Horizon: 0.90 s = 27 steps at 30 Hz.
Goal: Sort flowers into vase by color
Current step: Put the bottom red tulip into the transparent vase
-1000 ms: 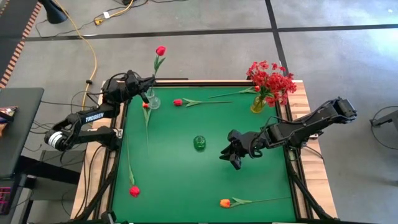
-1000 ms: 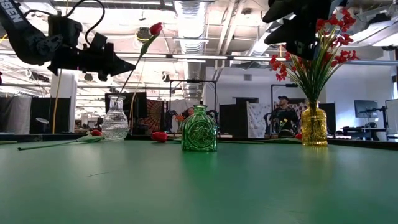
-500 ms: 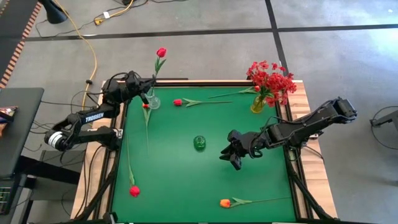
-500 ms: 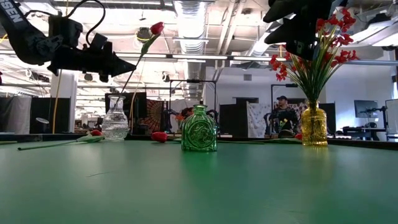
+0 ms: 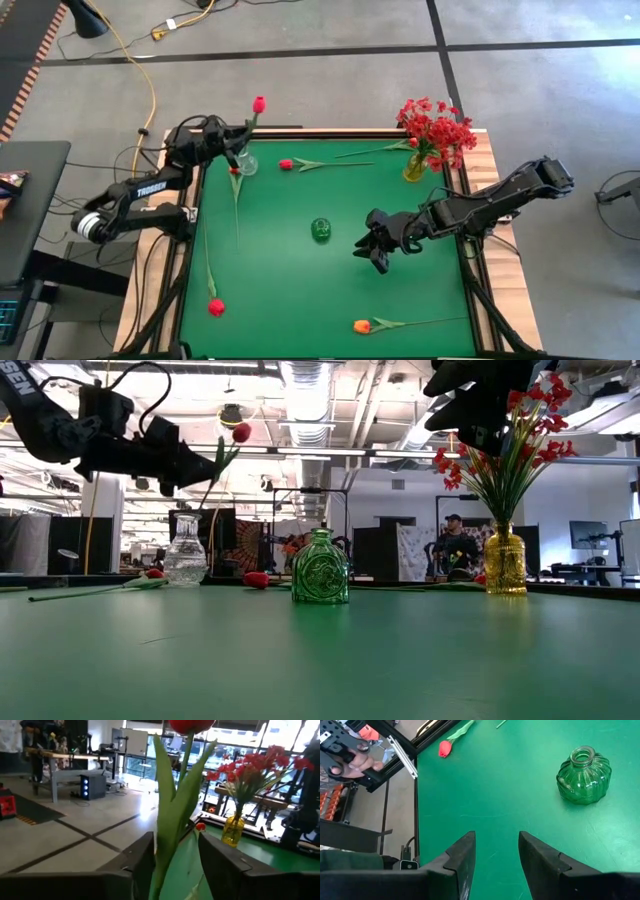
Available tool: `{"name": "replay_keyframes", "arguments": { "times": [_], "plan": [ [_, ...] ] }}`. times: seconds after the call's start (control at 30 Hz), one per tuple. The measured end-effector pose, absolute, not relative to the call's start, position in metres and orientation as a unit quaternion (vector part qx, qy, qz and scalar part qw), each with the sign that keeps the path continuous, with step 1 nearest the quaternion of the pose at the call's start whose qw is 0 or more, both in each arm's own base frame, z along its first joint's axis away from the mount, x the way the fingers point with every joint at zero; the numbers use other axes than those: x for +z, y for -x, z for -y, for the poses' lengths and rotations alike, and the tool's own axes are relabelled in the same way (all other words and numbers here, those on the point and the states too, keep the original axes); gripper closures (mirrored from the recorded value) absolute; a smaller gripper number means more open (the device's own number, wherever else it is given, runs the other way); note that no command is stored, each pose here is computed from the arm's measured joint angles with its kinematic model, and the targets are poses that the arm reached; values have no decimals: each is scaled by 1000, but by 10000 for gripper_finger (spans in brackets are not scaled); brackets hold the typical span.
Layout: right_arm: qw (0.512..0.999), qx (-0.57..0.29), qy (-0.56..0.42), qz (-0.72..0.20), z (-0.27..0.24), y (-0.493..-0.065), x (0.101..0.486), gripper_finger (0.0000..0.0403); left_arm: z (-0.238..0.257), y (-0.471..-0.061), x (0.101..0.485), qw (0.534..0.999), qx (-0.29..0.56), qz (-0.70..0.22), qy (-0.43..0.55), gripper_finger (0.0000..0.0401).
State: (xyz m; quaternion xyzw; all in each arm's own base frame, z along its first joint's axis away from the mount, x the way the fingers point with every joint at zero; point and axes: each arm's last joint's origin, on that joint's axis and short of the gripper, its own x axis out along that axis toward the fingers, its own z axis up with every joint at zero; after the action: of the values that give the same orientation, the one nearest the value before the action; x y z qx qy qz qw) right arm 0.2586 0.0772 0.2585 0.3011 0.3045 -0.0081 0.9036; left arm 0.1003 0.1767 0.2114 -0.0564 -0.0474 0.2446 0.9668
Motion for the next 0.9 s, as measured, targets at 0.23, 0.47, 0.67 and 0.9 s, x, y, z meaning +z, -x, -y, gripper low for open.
{"name": "replay_keyframes", "arguments": {
  "times": [0.23,0.47,0.67,0.9],
  "plan": [
    [904,-8,-301,-305,-77,-259,258,228,-168,-96,216,968,242,33,62,253],
    [906,-6,-293,-305,-77,-259,259,228,-151,-86,218,953,295,-14,67,253],
    [909,-6,-288,-301,-75,-260,259,228,-129,-88,238,957,276,-48,79,253],
    [936,11,-260,-235,-65,-269,270,228,-101,-110,263,965,218,-103,99,253]
  ]
}}
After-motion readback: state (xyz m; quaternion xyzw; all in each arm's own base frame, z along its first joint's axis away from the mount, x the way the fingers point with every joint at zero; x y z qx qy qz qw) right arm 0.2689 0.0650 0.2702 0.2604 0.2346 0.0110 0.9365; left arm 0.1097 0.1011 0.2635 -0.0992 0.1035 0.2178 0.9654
